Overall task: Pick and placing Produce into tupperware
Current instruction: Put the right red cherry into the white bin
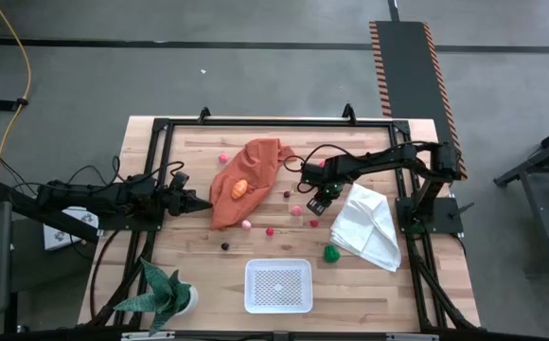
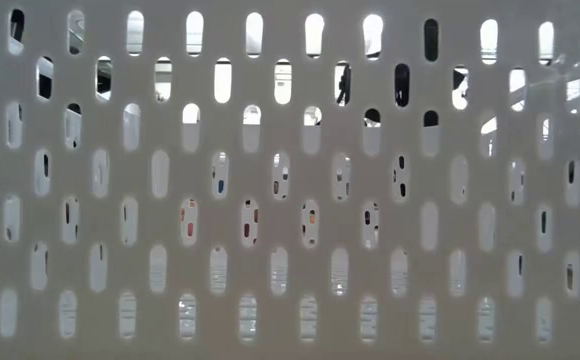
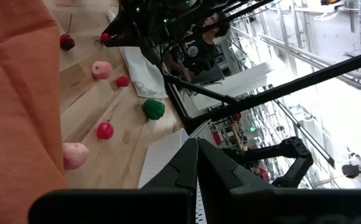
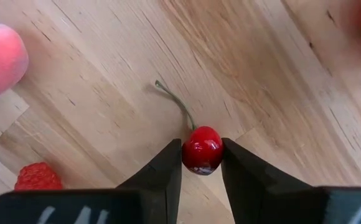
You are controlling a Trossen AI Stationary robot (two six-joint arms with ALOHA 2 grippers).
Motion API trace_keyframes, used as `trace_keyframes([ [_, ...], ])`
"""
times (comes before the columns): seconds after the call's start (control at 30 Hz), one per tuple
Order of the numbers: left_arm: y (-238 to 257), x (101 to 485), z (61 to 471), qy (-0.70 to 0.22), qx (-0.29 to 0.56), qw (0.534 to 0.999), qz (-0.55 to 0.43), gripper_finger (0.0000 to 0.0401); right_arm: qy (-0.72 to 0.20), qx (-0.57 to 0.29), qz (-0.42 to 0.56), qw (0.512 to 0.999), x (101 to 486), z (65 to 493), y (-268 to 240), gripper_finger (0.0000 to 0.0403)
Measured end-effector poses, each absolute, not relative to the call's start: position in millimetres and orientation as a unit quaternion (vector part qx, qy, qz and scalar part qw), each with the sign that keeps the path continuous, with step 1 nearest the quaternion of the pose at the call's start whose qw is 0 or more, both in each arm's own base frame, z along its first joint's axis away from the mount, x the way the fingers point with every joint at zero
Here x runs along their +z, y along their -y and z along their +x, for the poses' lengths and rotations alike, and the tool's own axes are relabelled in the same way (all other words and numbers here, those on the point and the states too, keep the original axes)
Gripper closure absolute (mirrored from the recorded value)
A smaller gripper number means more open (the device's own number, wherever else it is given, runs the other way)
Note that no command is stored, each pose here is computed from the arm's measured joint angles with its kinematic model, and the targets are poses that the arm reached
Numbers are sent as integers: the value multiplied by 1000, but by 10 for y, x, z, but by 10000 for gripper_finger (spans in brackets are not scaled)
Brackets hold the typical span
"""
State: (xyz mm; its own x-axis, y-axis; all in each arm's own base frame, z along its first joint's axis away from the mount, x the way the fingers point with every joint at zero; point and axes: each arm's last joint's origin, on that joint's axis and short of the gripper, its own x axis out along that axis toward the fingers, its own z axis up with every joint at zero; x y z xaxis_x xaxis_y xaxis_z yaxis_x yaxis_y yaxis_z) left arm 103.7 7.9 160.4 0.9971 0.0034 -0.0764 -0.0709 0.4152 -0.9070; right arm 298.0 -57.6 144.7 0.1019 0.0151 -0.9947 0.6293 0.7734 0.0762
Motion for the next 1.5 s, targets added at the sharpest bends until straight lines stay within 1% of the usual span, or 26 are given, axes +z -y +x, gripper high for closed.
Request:
trace_keyframes([
  [0.17, -79, 1604, 1037, -31, 22, 841, -540, 400, -639, -211, 264, 691, 1525, 3005, 578, 313],
  [0.43, -79, 1604, 1037, -31, 22, 841, -540, 400, -633, -193, 248, 708, 1865, 3170, 612, 313],
  [0.87, -80, 1604, 1037, -31, 23, 844, -535, 400, -608, -169, 223, 743, 2659, 3373, 654, 313],
  [1.1, -81, 1604, 1037, -30, 24, 845, -534, 400, -590, -159, 215, 761, 3092, 3389, 657, 313],
  [1.5, -81, 1603, 1037, -30, 25, 845, -534, 400, -530, -140, 196, 813, 3758, 3350, 650, 313],
])
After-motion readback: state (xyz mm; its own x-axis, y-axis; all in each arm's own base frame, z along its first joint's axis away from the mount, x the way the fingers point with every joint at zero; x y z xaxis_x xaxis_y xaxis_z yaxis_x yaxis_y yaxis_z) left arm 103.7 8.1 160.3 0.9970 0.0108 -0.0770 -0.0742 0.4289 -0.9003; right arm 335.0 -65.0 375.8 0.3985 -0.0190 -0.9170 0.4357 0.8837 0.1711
